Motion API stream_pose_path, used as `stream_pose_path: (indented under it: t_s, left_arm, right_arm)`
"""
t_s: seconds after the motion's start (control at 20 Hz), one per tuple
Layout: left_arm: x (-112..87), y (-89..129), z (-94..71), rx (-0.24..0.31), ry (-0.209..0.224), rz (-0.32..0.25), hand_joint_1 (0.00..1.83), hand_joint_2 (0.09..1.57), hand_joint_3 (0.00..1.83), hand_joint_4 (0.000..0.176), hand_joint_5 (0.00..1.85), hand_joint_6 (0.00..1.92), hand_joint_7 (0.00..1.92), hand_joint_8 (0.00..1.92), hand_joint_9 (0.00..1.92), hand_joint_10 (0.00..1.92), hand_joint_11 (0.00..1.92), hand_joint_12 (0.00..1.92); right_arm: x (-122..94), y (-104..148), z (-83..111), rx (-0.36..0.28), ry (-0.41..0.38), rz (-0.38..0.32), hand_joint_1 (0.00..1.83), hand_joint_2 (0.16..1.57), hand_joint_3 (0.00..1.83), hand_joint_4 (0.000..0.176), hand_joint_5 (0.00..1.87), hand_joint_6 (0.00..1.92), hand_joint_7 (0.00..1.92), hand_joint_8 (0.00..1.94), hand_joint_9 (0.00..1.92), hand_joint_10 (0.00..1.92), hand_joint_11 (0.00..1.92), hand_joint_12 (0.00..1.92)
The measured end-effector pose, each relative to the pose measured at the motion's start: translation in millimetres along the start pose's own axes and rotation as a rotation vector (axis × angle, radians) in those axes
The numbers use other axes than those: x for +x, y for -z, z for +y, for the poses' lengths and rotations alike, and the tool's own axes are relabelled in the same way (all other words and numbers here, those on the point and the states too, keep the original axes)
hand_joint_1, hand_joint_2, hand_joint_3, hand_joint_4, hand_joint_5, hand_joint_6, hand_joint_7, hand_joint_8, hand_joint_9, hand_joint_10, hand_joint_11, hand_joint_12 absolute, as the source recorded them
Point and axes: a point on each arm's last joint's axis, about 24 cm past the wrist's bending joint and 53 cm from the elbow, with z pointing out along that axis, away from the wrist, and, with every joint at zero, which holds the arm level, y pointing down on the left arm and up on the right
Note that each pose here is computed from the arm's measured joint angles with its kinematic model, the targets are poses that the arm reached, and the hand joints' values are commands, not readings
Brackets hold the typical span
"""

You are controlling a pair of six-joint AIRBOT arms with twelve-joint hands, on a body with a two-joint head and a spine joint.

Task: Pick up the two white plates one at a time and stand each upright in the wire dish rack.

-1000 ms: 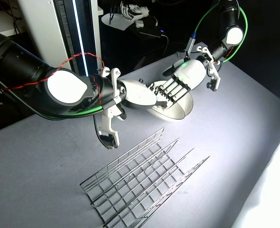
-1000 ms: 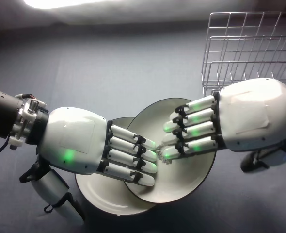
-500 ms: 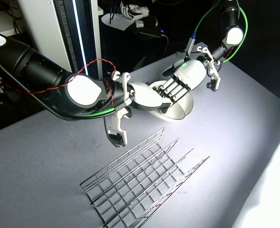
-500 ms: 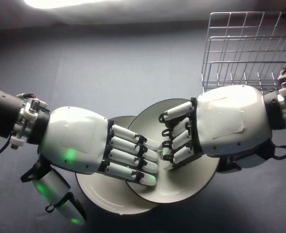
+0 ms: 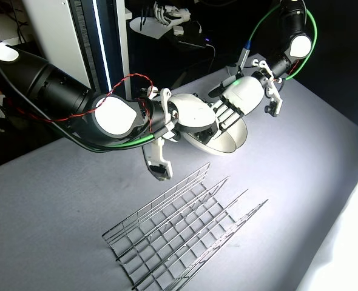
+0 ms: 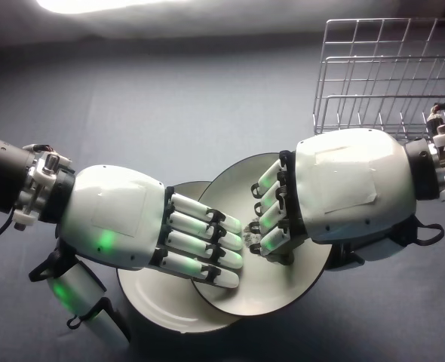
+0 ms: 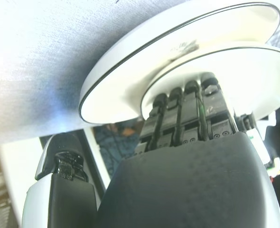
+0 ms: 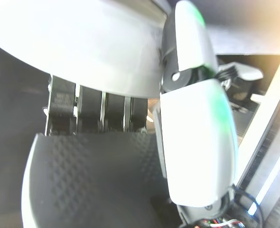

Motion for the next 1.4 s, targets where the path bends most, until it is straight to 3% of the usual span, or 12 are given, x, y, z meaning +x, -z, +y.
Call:
stream_pose_path:
  t_s: [0.4,0.55,0.8,1.0,1.2,1.4]
  left_arm:
    - [0.2,3.5,0.5,-0.008,0.014,-0.006,0.0,1.13,0.0,0.0,0.0,0.0,0.0,0.0,0.0,0.0,0.0,0.0]
    - [0.3,13.2,6.2,-0.037,0.023,-0.008,0.0,1.13,0.0,0.0,0.0,0.0,0.0,0.0,0.0,0.0,0.0,0.0]
    - [-10.2,38.5,19.5,-0.1,0.037,-0.028,0.0,1.14,0.0,0.0,0.0,0.0,0.0,0.0,0.0,0.0,0.0,0.0]
    - [-32.9,66.3,28.0,-0.152,0.056,-0.093,0.0,1.13,0.0,0.0,0.0,0.0,0.0,0.0,0.0,0.0,0.0,0.0]
    - [-45.6,100.1,31.7,-0.197,0.117,-0.152,0.0,1.13,0.0,0.0,0.0,0.0,0.0,0.0,0.0,0.0,0.0,0.0]
    - [-45.7,121.9,35.9,-0.237,0.16,-0.174,0.0,1.15,0.01,0.0,0.0,0.0,0.0,0.0,0.0,0.0,0.0,0.0]
  right_arm:
    - [-5.3,-1.2,0.6,-0.002,0.012,-0.007,1.38,1.1,0.0,0.0,0.96,0.99,1.0,0.95,0.92,1.15,0.74,1.22]
    - [-12.5,-2.1,2.7,-0.01,0.03,-0.016,1.38,1.09,0.0,0.0,0.99,0.93,1.02,0.92,0.95,1.12,0.73,1.23]
    - [-36.1,2.0,0.9,0.003,0.02,-0.07,1.38,1.08,0.0,0.0,0.98,0.96,1.04,0.88,0.98,1.07,0.78,1.17]
    - [-53.2,4.3,10.4,0.001,-0.003,-0.112,1.38,1.1,0.0,0.0,0.96,0.99,1.02,0.94,0.94,1.11,0.76,1.2]
    - [-83.1,9.5,19.2,0.002,-0.064,-0.196,1.38,1.09,0.0,0.0,0.98,0.96,1.05,0.89,0.96,1.07,0.78,1.17]
    - [-95.2,12.3,26.7,-0.009,-0.113,-0.237,1.38,1.09,0.0,0.0,0.96,0.97,1.05,0.88,0.97,1.08,0.79,1.18]
